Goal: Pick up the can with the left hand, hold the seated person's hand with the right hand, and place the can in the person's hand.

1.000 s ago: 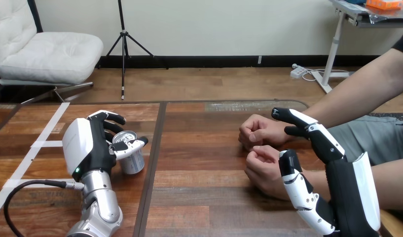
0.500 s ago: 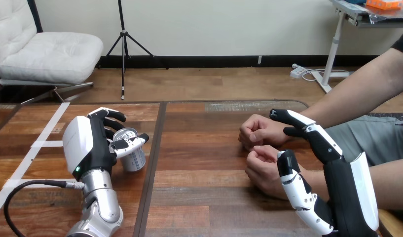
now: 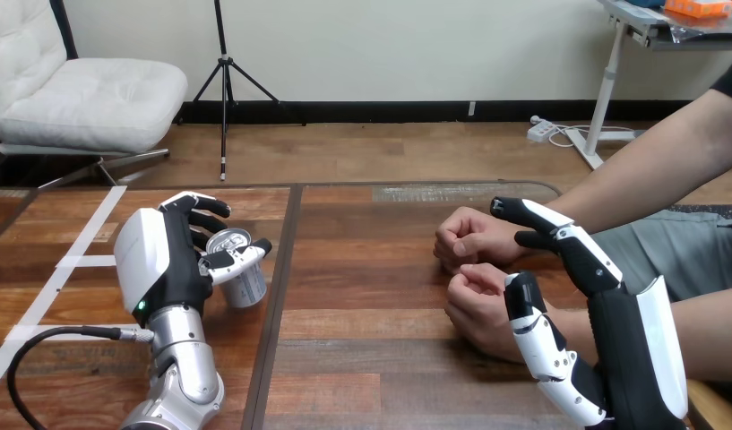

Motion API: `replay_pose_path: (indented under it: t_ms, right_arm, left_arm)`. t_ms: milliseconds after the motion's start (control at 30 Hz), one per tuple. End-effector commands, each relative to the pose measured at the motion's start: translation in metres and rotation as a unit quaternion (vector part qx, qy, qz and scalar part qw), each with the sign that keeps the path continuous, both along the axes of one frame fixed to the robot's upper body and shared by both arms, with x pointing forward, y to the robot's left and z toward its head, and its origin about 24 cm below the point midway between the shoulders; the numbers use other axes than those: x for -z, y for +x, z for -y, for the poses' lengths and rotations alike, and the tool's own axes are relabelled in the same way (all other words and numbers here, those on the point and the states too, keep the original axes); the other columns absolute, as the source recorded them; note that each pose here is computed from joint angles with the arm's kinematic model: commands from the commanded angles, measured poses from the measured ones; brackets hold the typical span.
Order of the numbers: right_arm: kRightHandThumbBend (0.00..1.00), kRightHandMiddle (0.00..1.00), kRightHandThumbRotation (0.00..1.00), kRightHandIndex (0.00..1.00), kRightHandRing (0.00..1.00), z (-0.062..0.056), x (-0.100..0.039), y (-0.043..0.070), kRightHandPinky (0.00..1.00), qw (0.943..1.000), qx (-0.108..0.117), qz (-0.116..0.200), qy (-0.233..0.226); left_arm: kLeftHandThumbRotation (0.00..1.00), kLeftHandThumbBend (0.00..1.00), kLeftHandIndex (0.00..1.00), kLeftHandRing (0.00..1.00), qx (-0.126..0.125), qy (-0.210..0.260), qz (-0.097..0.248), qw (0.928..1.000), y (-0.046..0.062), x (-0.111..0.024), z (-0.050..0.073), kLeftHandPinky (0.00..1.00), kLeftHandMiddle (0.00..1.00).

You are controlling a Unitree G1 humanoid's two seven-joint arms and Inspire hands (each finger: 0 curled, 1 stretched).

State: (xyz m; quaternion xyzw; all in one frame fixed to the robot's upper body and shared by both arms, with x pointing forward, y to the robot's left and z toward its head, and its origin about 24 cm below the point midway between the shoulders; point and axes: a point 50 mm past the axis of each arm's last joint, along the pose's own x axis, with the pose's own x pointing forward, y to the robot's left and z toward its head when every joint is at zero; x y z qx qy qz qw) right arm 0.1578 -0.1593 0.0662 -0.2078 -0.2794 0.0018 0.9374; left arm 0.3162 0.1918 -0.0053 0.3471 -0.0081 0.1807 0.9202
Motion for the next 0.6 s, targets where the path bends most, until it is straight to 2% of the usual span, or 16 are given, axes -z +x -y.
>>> replay_pose_path:
  t_ms: [0, 567]
  right_arm:
    - [0.29, 0.79, 0.72, 0.78, 0.81, -0.0036, -0.0128, 0.0083, 0.74, 0.9991, -0.007, 0.040, 0.012]
    - [0.34, 0.81, 0.71, 0.79, 0.82, 0.0000, -0.0116, 0.0089, 0.75, 0.9993, 0.002, 0.037, 0.005]
  left_arm:
    - [0.00, 0.67, 0.53, 0.45, 0.017, -0.005, 0.070, 0.9974, 0.0170, -0.0292, 0.0058, 0.40, 0.51]
    - [0.00, 0.69, 0.53, 0.44, 0.040, -0.020, 0.113, 0.9926, 0.0139, -0.0347, 0.0129, 0.39, 0.51]
